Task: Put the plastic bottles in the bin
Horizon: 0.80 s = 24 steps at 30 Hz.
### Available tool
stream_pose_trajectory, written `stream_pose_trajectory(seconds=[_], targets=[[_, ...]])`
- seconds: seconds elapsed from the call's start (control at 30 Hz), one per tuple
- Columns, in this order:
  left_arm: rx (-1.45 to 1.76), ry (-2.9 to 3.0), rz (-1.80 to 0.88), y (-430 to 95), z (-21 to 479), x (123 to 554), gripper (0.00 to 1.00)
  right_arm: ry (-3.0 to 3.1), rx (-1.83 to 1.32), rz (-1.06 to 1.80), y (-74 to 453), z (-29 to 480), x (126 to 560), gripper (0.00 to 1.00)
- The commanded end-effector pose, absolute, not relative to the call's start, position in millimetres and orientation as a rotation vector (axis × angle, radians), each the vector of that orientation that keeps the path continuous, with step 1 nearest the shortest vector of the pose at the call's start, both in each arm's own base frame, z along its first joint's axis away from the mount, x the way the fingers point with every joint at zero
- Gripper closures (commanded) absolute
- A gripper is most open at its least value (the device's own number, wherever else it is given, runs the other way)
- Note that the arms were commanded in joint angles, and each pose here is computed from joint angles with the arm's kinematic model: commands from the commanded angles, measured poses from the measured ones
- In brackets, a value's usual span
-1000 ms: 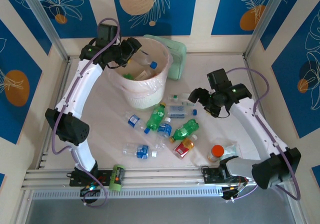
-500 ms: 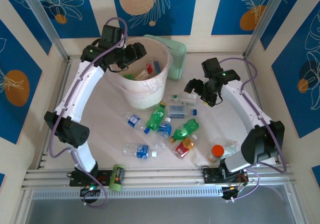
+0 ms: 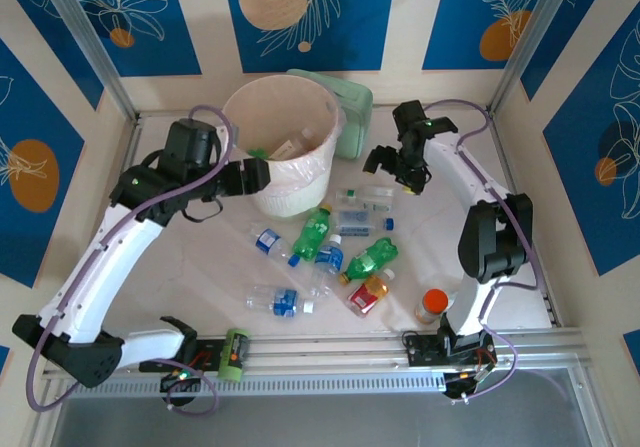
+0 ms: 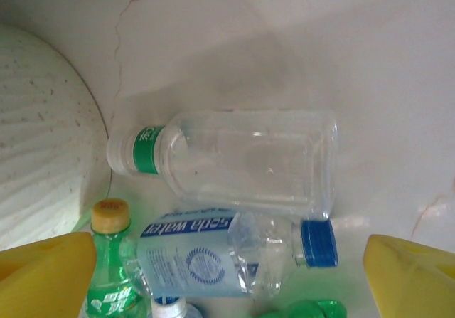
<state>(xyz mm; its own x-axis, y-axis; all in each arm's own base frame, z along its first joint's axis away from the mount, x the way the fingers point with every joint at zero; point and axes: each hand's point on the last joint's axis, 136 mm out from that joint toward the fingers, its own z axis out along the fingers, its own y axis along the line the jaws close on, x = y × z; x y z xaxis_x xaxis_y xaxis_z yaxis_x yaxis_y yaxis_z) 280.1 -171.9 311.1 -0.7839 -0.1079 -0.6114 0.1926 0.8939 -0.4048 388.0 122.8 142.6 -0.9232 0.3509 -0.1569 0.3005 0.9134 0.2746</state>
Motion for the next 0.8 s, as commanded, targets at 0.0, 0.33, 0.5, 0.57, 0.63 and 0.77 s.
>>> stream_pose_trajectory(seconds=[0.0,0.33,0.5,0.57,0.63,0.77], targets=[[0.029,2.442,-0.554,-164.3,288.4,278.3,0.22,2.899,0.432,0.314,122.2,138.1,395.7,0.02],[-0.040,2.471,-0.628,-170.3,268.4,274.8,0.23,2.928,0.348,0.321,135.2,115.7,418.9,0.03],[-0.048,2.483,-0.644,-172.6,263.0,274.1,0.23,2.932,0.264,0.309,143.5,106.9,422.2,0.02],[-0.054,2.487,-0.653,-174.1,261.3,274.9,0.23,2.941,0.250,0.297,144.4,102.3,422.2,0.02],[-0.062,2.493,-0.663,-175.6,259.4,275.3,0.23,2.954,0.237,0.270,144.1,95.8,421.0,0.02],[-0.064,2.499,-0.676,-178.2,257.7,276.4,0.24,2.968,0.225,0.210,140.7,89.0,418.1,0.02]])
